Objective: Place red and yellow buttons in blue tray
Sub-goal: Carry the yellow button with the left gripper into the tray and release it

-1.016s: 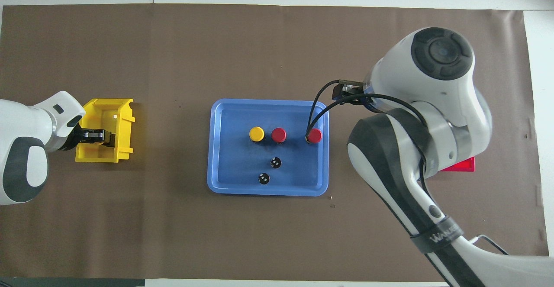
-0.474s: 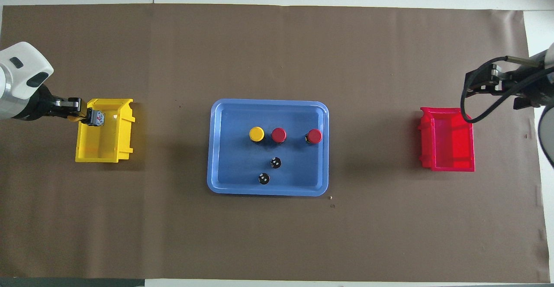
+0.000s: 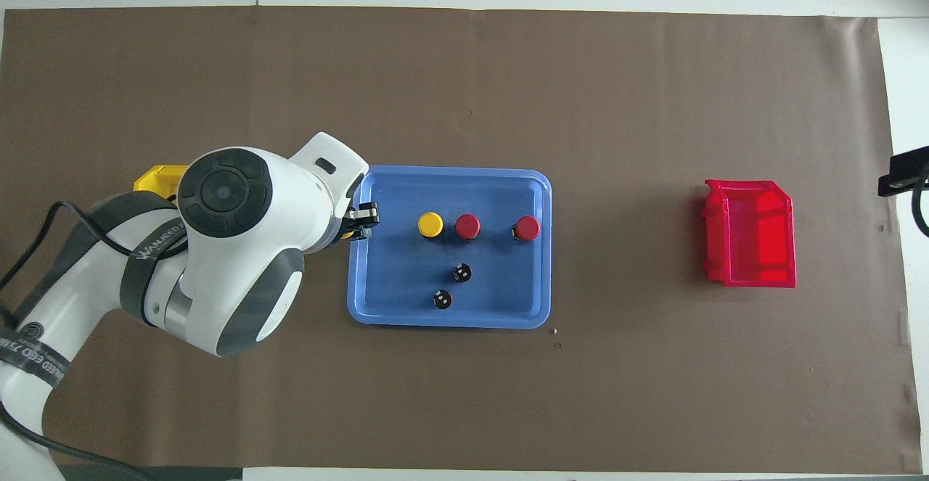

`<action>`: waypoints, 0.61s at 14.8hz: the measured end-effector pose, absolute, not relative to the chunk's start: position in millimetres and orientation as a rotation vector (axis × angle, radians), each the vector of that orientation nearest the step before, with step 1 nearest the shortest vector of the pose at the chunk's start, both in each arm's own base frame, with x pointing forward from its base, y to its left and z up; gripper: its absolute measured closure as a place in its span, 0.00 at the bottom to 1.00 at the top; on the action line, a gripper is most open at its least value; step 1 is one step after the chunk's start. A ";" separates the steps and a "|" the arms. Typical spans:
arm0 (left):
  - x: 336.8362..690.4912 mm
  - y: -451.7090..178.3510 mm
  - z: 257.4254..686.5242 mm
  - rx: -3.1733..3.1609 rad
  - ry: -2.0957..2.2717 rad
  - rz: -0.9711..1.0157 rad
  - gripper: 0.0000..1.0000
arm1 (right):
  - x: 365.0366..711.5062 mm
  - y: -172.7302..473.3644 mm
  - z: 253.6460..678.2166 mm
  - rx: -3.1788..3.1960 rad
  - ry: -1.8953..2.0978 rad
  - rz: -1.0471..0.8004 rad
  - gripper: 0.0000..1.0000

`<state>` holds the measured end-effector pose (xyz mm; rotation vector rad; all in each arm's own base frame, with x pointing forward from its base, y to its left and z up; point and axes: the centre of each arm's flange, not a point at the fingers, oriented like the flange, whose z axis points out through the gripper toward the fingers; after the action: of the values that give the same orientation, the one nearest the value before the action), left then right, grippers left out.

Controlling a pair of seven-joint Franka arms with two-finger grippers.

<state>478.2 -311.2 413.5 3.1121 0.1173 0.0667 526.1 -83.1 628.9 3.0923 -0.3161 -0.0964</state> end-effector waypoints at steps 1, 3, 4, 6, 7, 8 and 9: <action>480.2 -315.0 402.4 3.111 0.126 0.063 0.59 | 524.1 -88.7 628.0 3.094 -0.308 -0.112 0.00; 486.1 -317.3 384.9 3.108 0.134 0.063 0.59 | 521.8 -101.5 627.8 3.095 -0.323 -0.113 0.00; 488.2 -318.8 378.6 3.104 0.144 0.069 0.59 | 522.2 -104.4 628.4 3.094 -0.328 -0.101 0.00; 490.4 -321.4 371.3 3.096 0.169 0.077 0.59 | 525.7 -103.9 629.9 3.093 -0.324 -0.056 0.00; 490.4 -322.2 370.5 3.094 0.174 0.079 0.59 | 526.7 -103.1 629.3 3.093 -0.321 -0.048 0.00; 490.4 -322.8 370.9 3.093 0.174 0.082 0.59 | 526.9 -102.4 628.0 3.094 -0.317 -0.051 0.00; 490.4 -323.1 371.2 3.092 0.174 0.083 0.54 | 526.9 -101.9 627.0 3.094 -0.313 -0.055 0.00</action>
<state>490.4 -323.1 371.2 3.0923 0.1736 0.0829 526.9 -101.9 627.0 3.0944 -0.3134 -0.0546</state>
